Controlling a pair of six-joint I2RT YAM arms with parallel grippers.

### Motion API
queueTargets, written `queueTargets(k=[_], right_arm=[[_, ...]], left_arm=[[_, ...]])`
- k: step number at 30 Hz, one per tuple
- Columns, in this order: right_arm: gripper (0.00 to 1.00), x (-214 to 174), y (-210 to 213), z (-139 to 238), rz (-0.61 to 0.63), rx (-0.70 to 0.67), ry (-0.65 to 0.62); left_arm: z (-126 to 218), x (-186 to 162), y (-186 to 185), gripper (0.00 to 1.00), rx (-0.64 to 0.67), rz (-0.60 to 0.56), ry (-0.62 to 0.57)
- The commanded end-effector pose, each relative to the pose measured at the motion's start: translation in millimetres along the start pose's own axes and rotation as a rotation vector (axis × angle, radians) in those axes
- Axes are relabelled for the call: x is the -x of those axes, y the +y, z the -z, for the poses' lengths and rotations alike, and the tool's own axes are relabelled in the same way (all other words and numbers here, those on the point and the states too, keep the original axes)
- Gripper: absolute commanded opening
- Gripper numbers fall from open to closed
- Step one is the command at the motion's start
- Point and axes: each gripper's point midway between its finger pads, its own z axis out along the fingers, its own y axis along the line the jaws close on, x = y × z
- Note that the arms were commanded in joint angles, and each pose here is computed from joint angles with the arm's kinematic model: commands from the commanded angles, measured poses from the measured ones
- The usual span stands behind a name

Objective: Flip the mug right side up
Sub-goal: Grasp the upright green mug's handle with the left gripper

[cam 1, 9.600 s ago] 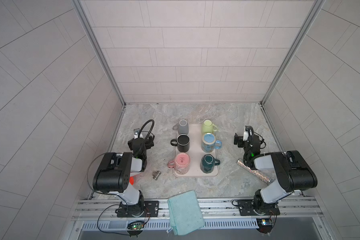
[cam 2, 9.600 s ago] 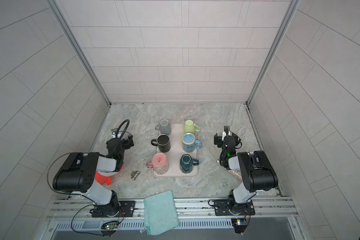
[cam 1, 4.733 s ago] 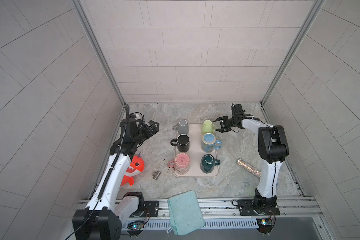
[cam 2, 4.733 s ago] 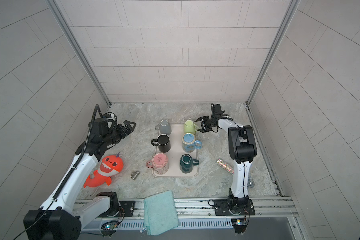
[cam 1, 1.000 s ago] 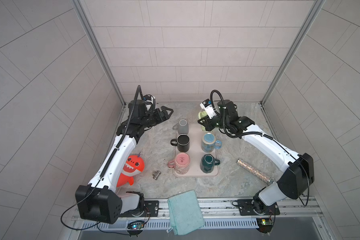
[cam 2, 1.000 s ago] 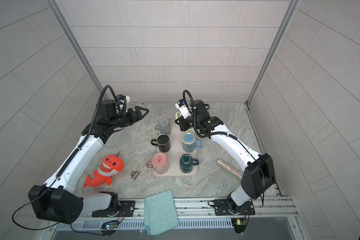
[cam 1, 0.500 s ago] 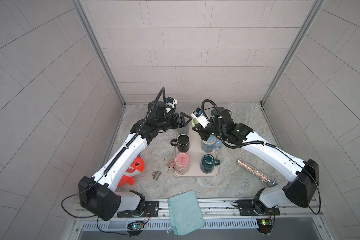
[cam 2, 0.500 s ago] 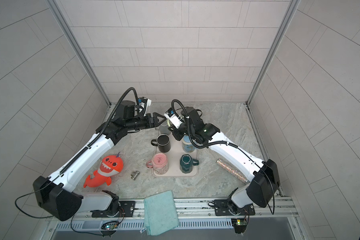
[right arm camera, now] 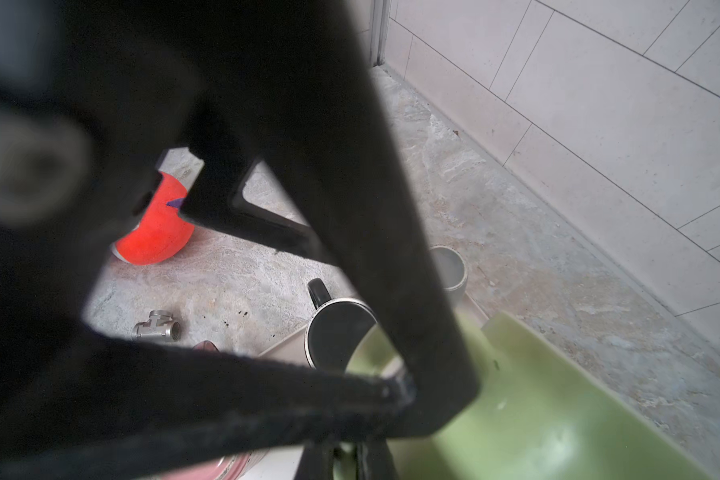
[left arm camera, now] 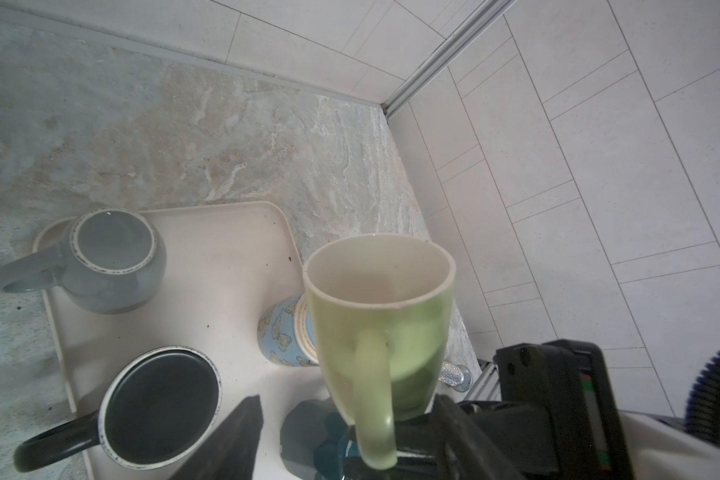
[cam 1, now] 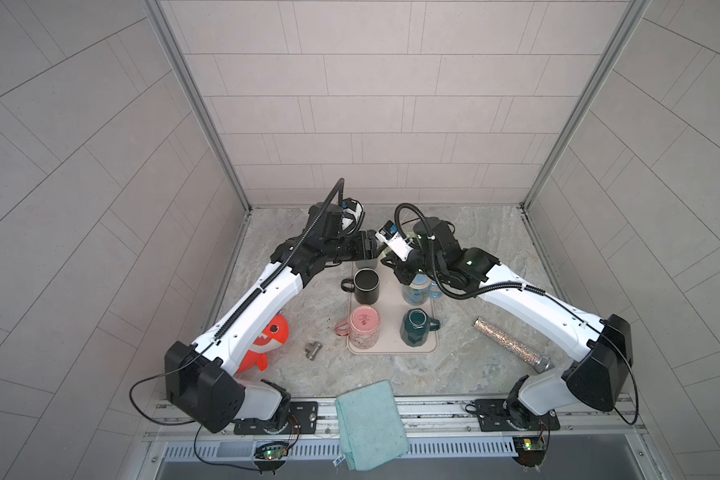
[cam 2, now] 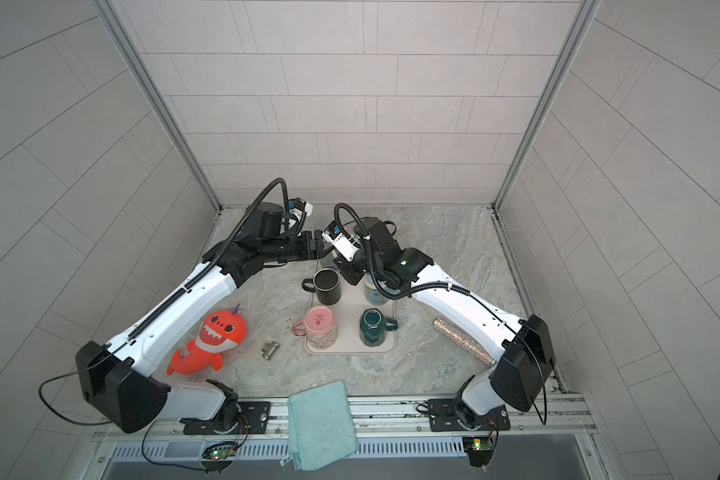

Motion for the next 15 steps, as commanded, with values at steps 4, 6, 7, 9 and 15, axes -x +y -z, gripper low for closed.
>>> queueTargets(k=[4,6,7,9,15], right_arm=[[0.0,39.3,3.6,12.2,0.058,-0.005,-0.116],[0.0,39.2,5.5,11.3,0.061,0.0,-0.115],[0.0,39.2,6.2,11.2,0.062,0.002,-0.115],[0.0,38.4,7.9,10.0,0.061,0.01,-0.113],[0.0,36.9,10.2,8.6,0.063,0.021,-0.11]], left_arm=[[0.9,3.3,-7.6,0.66,-0.003,-0.023,-0.002],[0.3,3.8,-7.9,0.64,-0.005,-0.023,-0.002],[-0.7,3.0,-7.0,0.63,-0.003,-0.02,0.002],[-1.1,3.1,-7.0,0.63,-0.003,-0.02,0.002],[-4.3,0.6,-4.0,0.57,0.004,-0.015,0.012]])
